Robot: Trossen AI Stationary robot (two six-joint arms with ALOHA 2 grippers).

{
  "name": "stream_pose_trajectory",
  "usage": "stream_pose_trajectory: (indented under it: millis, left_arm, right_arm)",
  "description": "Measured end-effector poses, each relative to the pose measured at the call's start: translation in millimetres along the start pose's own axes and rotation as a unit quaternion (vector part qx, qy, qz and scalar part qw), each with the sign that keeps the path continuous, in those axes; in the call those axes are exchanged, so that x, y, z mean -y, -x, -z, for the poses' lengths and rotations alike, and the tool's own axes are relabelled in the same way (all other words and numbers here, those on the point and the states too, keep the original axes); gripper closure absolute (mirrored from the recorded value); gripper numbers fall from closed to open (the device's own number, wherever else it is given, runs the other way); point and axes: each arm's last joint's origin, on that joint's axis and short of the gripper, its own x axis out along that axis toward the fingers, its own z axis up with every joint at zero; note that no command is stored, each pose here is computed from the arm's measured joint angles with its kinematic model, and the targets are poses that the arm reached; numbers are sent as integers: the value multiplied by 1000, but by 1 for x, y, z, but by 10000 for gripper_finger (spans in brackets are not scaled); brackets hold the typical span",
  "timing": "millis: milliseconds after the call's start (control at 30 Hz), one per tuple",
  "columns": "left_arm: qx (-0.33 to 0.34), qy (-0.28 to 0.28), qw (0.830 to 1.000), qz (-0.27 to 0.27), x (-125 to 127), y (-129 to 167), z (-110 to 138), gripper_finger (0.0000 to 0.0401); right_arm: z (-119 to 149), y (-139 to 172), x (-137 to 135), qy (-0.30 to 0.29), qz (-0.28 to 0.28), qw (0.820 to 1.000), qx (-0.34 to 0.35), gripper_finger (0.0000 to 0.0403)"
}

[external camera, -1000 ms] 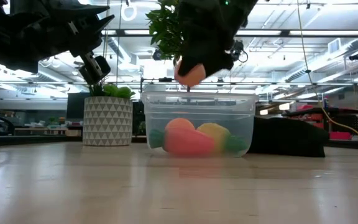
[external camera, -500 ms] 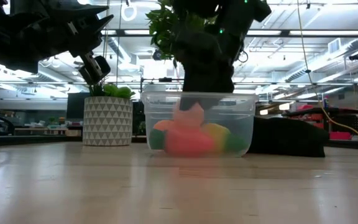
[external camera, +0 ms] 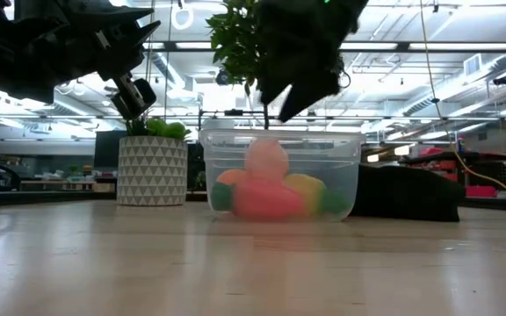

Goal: Pick and placing Produce into tupperware
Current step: Return to Home Position

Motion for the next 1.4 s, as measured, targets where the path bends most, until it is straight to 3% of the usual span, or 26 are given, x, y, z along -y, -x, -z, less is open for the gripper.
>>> stream_pose_trajectory:
  millis: [233, 567, 700, 833, 867, 967, 1133, 1267, 1400]
  left_arm:
    - [0, -3, 1000, 1, 0, 0, 0, 349]
    - [1, -9, 1000, 1, 0, 0, 0, 348]
    - [3, -10, 1000, 2, 0, 0, -1, 349]
    - [35, -31, 999, 23, 3, 2, -9, 349]
    - [53, -48, 997, 32, 5, 3, -13, 349]
    - [137, -119, 981, 60, 11, 11, -32, 359]
    - [233, -202, 951, 29, 16, 37, -64, 394]
    - [283, -237, 929, 0, 18, 67, -71, 393]
    - [314, -246, 917, -11, 22, 92, -62, 396]
  right_arm:
    - [17, 50, 4, 8, 17, 999, -45, 93]
    - [45, 119, 20, -79, 34, 996, 35, 140]
    - [67, 118, 37, -130, 19, 991, 32, 217]
    - [89, 104, 48, -186, -25, 981, 48, 361]
    - [93, 101, 50, -198, -33, 978, 52, 381]
    - [105, 90, 56, -249, -42, 965, 68, 383]
    - [115, 80, 62, -295, -36, 951, 81, 398]
    - [116, 79, 63, -309, -31, 947, 79, 396]
    - [114, 79, 66, -314, -25, 946, 80, 398]
